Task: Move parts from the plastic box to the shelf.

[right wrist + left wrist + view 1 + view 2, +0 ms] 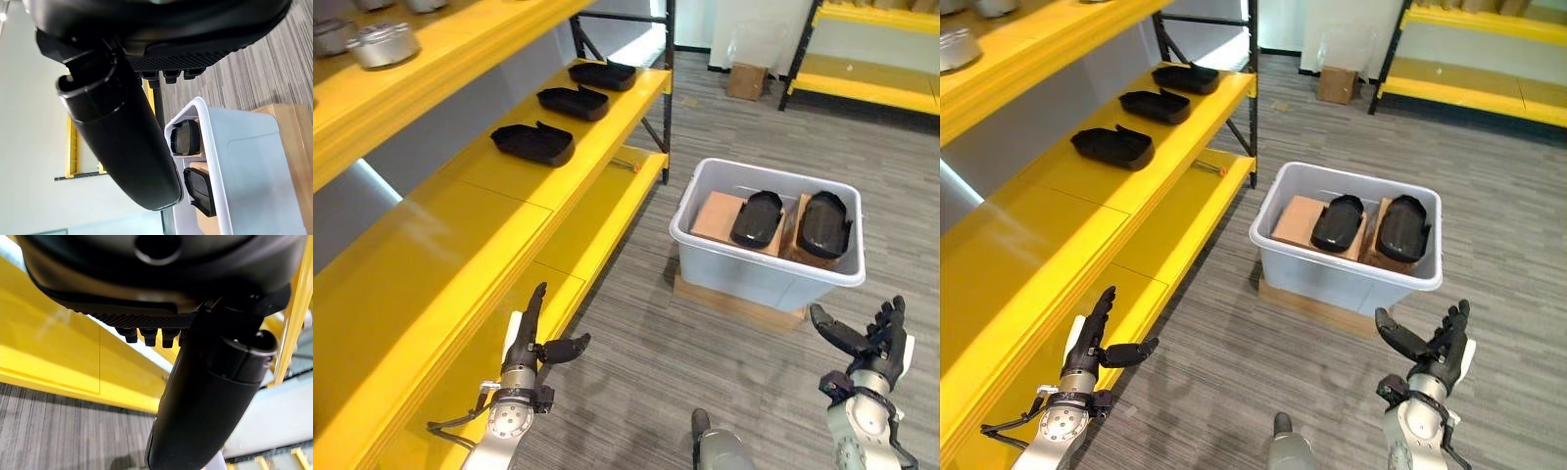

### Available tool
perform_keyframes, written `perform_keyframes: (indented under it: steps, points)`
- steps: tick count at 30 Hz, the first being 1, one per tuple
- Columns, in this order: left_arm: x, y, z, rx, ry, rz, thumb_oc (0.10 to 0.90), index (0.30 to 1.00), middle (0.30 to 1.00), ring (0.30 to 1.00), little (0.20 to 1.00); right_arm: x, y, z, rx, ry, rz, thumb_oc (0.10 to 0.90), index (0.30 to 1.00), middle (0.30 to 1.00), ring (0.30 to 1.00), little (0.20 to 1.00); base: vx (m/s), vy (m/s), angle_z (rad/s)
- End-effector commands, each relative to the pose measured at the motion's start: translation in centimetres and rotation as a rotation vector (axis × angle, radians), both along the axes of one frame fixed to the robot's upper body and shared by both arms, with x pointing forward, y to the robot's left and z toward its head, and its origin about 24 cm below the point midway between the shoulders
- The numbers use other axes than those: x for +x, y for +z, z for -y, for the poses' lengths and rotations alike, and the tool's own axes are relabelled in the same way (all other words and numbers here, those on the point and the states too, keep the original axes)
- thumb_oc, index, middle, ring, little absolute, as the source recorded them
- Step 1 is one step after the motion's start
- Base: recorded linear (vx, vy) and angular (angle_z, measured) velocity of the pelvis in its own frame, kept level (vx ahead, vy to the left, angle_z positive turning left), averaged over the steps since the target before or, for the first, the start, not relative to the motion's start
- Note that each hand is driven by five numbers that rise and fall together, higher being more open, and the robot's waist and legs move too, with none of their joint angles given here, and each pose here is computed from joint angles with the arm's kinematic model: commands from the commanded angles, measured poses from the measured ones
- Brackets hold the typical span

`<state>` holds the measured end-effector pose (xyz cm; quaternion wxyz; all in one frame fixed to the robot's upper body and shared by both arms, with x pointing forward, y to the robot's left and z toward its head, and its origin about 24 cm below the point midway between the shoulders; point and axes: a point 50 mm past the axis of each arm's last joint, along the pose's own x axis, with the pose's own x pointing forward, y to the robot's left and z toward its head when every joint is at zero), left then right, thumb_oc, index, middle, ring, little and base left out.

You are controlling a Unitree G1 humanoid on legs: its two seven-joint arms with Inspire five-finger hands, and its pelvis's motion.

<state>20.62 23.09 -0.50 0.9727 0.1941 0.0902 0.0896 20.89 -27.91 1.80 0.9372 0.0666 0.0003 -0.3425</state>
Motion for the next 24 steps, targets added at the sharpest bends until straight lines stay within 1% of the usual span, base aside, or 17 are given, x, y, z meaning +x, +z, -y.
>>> perform_keyframes:
  steps: [1,6,7,8,9,10,12,13,16,20,24]
  points:
    - [1.8,5.8,-1.1,0.047,-0.004,0.304,0.9,1.0,1.0,1.0,1.0,2.6,5.1,-1.1,-0.063,0.121,0.263,0.9,1.0,1.0,1.0,1.0,-0.16,-0.345,-1.15]
    - [2.8,6.7,-0.9,0.009,0.043,0.366,0.9,1.0,1.0,1.0,1.0,3.1,5.1,-1.8,-0.05,0.231,0.256,0.9,1.0,1.0,1.0,1.0,-0.03,-0.309,-0.46]
    - [3.0,6.9,-0.8,0.003,0.058,0.379,0.9,1.0,1.0,1.0,1.0,3.2,5.0,-2.3,-0.047,0.278,0.254,0.9,1.0,1.0,1.0,1.0,-0.01,-0.296,-0.55]
    - [3.2,7.2,-0.7,0.011,0.068,0.391,0.9,1.0,1.0,1.0,1.0,3.7,5.0,-3.0,-0.035,0.348,0.255,0.9,1.0,1.0,1.0,1.0,-0.01,-0.226,-0.81]
    - [3.2,7.2,-0.7,0.012,0.067,0.392,0.9,1.0,1.0,1.0,1.0,3.7,5.0,-3.1,-0.033,0.351,0.255,0.9,1.0,1.0,1.0,1.0,0.01,-0.197,-1.11]
    - [3.2,7.3,-0.6,0.02,0.075,0.395,0.9,1.0,1.0,1.0,1.0,4.0,4.9,-3.5,-0.022,0.397,0.255,0.9,1.0,1.0,1.0,1.0,0.05,-0.096,-1.17]
    - [3.1,7.4,-0.6,0.021,0.089,0.4,0.9,1.0,1.0,1.0,1.0,4.1,5.0,-4.0,-0.016,0.434,0.254,0.9,1.0,1.0,1.0,1.0,0.08,-0.122,-1.06]
    - [3.1,7.6,-0.9,0.025,0.11,0.402,0.9,1.0,1.0,1.0,1.0,4.3,4.9,-4.7,-0.005,0.49,0.248,0.9,1.0,1.0,1.0,1.0,0.11,-0.146,-1.22]
    - [3.5,8.1,-1.0,0.024,0.099,0.394,0.9,1.0,1.0,1.0,1.0,4.2,4.9,-6.0,0.009,0.527,0.241,0.9,1.0,1.0,1.0,1.0,0.12,-0.101,-1.27]
    - [4.1,8.1,-0.4,0.022,0.047,0.403,0.9,1.0,1.0,1.0,1.0,3.5,4.7,-7.0,0.034,0.506,0.249,0.9,1.0,1.0,1.0,1.0,0.15,-0.026,-0.7]
    - [3.5,7.7,-1.0,0.023,0.091,0.421,0.9,1.0,1.0,1.0,1.0,3.5,4.2,-7.8,0.032,0.571,0.239,0.9,1.0,1.0,1.0,1.0,0.16,0.071,-0.4]
